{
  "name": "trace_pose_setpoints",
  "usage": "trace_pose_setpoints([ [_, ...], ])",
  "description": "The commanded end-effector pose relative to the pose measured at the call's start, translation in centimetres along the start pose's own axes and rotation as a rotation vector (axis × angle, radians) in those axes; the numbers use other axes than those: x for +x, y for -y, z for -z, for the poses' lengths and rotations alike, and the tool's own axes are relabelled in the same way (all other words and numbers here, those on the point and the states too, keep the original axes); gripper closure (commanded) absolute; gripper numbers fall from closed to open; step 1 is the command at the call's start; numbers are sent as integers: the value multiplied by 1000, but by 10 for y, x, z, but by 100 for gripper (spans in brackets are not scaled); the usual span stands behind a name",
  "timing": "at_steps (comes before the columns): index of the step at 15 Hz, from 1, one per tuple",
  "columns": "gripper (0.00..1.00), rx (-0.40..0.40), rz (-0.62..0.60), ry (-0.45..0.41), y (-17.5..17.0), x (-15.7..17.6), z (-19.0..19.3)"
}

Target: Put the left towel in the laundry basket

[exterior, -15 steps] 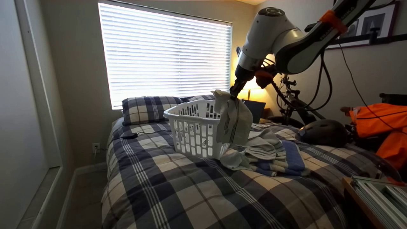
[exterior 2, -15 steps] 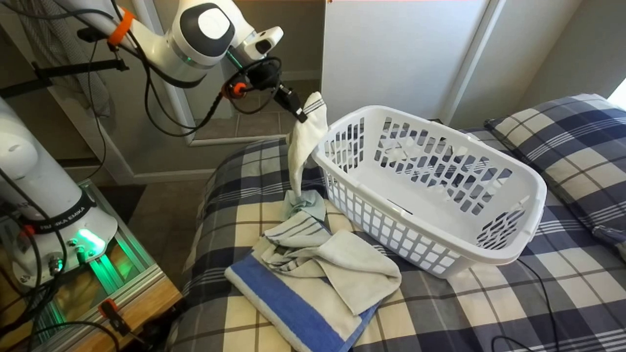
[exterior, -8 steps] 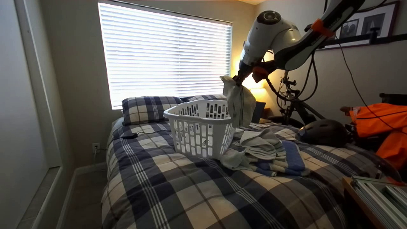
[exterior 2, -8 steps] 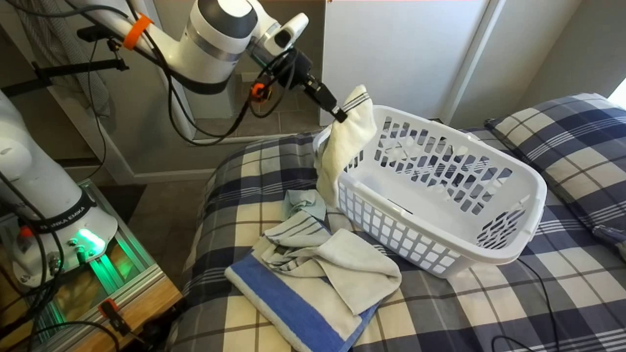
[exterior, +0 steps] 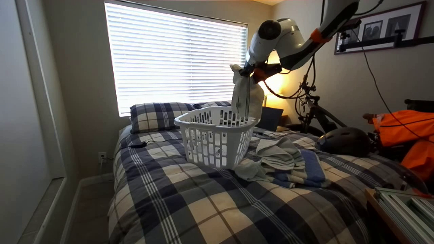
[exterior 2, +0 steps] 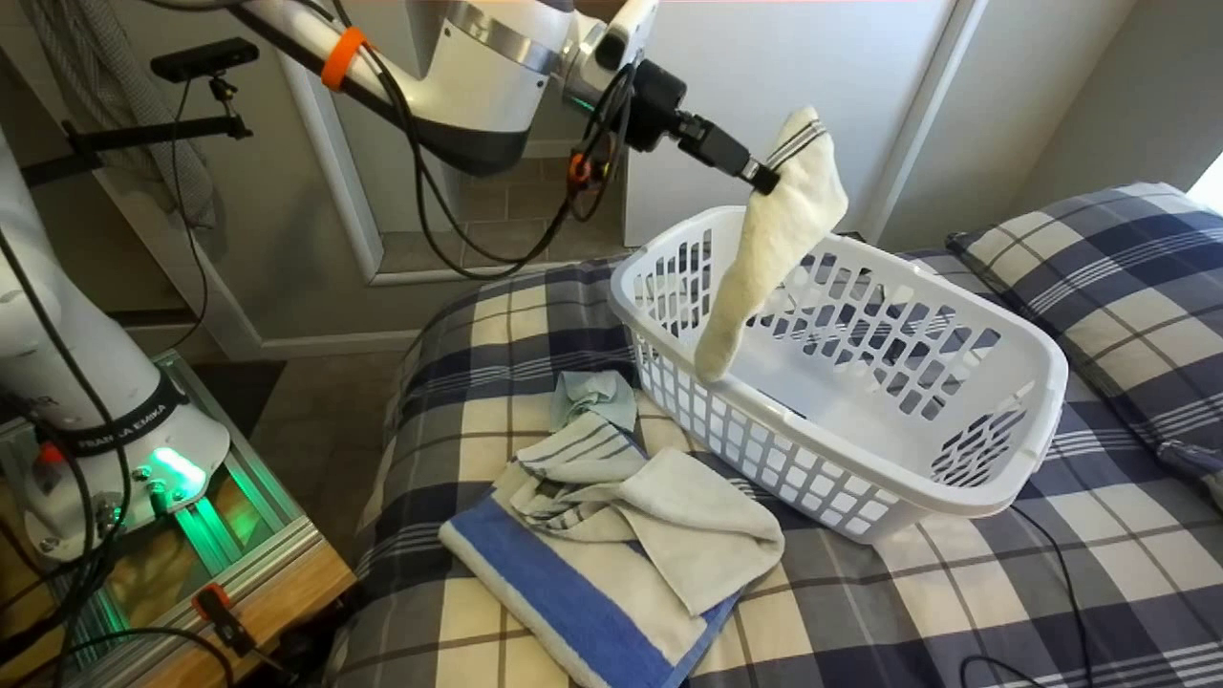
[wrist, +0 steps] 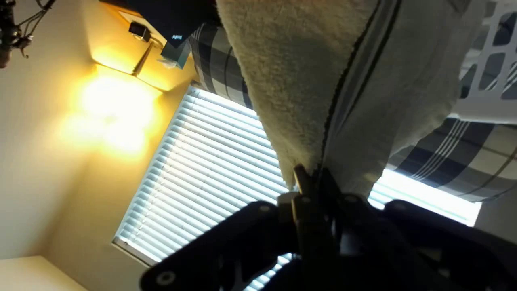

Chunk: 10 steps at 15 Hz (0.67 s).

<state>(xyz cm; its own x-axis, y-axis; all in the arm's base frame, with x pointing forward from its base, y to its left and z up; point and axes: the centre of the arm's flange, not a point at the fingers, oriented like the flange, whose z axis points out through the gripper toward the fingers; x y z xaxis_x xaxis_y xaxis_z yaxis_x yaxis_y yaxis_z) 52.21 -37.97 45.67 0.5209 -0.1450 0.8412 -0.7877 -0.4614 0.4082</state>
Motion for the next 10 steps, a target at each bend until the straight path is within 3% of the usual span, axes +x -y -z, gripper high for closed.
trace_pose_setpoints([
  [1, 98, -108, -108, -118, 38, -8, -39],
  [3, 98, -127, -159, -153, 60, -12, -48],
  [5, 98, -86, -215, -144, 81, -21, -58],
  [10, 98, -2, -332, -42, 112, -70, -84],
])
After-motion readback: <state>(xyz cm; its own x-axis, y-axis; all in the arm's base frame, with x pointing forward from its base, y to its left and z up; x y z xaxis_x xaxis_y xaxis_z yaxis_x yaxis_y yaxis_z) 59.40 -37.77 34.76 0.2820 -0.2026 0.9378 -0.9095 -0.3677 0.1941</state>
